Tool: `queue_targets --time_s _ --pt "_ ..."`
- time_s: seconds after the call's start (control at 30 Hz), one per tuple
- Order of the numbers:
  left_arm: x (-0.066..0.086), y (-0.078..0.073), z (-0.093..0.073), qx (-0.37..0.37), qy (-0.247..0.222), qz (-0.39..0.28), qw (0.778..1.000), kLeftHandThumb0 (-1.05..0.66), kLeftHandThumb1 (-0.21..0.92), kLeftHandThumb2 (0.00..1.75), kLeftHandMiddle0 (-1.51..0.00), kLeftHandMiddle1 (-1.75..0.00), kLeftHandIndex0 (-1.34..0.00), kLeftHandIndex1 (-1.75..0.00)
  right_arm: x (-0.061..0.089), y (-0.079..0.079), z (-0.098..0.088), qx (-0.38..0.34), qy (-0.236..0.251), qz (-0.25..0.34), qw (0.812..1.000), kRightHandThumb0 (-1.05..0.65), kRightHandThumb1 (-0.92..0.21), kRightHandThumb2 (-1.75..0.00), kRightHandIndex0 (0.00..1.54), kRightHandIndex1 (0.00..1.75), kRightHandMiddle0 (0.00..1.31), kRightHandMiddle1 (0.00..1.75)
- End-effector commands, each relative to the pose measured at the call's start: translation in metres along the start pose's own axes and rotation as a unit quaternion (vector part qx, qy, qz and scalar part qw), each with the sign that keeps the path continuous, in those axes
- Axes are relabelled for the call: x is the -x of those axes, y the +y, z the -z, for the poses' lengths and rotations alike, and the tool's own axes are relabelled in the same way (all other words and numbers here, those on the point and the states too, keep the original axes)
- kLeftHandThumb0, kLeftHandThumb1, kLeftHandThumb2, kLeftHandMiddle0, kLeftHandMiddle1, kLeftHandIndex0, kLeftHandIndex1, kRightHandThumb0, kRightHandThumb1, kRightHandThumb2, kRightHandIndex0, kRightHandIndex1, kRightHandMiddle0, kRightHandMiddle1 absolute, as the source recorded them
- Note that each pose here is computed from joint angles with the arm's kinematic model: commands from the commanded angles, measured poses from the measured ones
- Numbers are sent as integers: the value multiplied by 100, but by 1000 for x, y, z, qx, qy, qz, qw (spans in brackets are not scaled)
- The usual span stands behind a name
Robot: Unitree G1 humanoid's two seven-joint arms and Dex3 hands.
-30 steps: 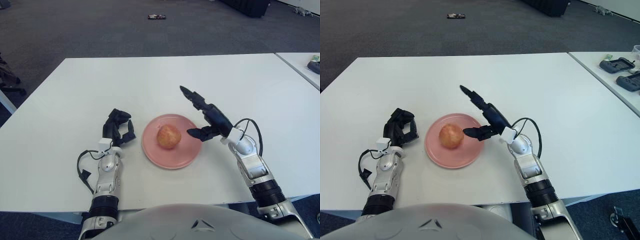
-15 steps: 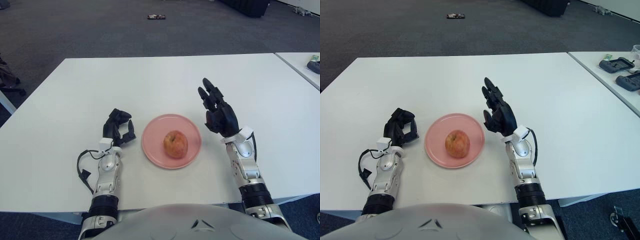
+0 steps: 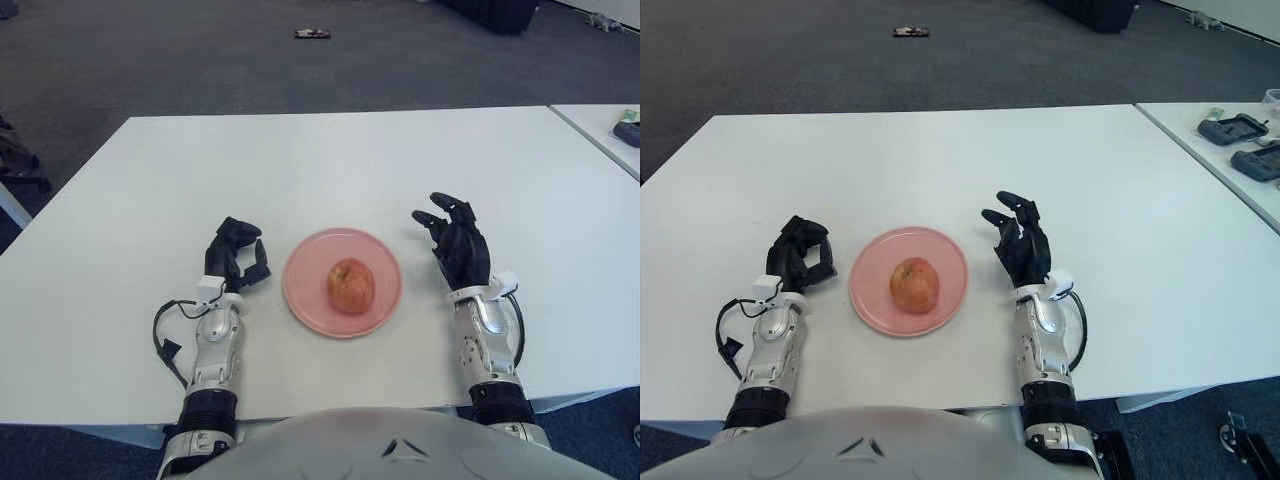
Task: Put the apple into the plate.
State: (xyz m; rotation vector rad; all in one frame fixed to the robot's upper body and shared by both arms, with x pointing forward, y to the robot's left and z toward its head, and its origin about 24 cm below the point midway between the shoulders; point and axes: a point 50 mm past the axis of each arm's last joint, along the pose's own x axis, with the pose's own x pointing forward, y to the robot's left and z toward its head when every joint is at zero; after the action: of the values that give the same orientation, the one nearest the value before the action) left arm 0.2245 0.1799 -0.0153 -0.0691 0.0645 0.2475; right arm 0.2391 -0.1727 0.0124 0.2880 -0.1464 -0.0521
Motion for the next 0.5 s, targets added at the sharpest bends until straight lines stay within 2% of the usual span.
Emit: queue_targets --time_s 0.0,0.03,0.2,0.47 --pt "6 2 11 4 35 -2 999 -47 36 128 -107 -175 -58 -175 -9 3 -3 -2 -16 23 1000 -56 -71 -101 52 163 37 173" --pt "6 2 11 4 36 -3 999 -46 36 128 -106 -175 -57 -175 -9 2 -2 -3 -13 36 999 -51 -65 -102 55 163 39 174" --pt "6 2 10 2 37 -5 999 -46 37 127 -106 -175 -57 -175 -8 -4 4 -5 -2 79 997 -45 -50 -112 65 171 48 174" --pt "7 1 9 6 41 -4 999 -46 37 127 -105 -175 -57 -175 -3 -12 12 -5 30 103 994 -44 -44 -118 72 174 52 175"
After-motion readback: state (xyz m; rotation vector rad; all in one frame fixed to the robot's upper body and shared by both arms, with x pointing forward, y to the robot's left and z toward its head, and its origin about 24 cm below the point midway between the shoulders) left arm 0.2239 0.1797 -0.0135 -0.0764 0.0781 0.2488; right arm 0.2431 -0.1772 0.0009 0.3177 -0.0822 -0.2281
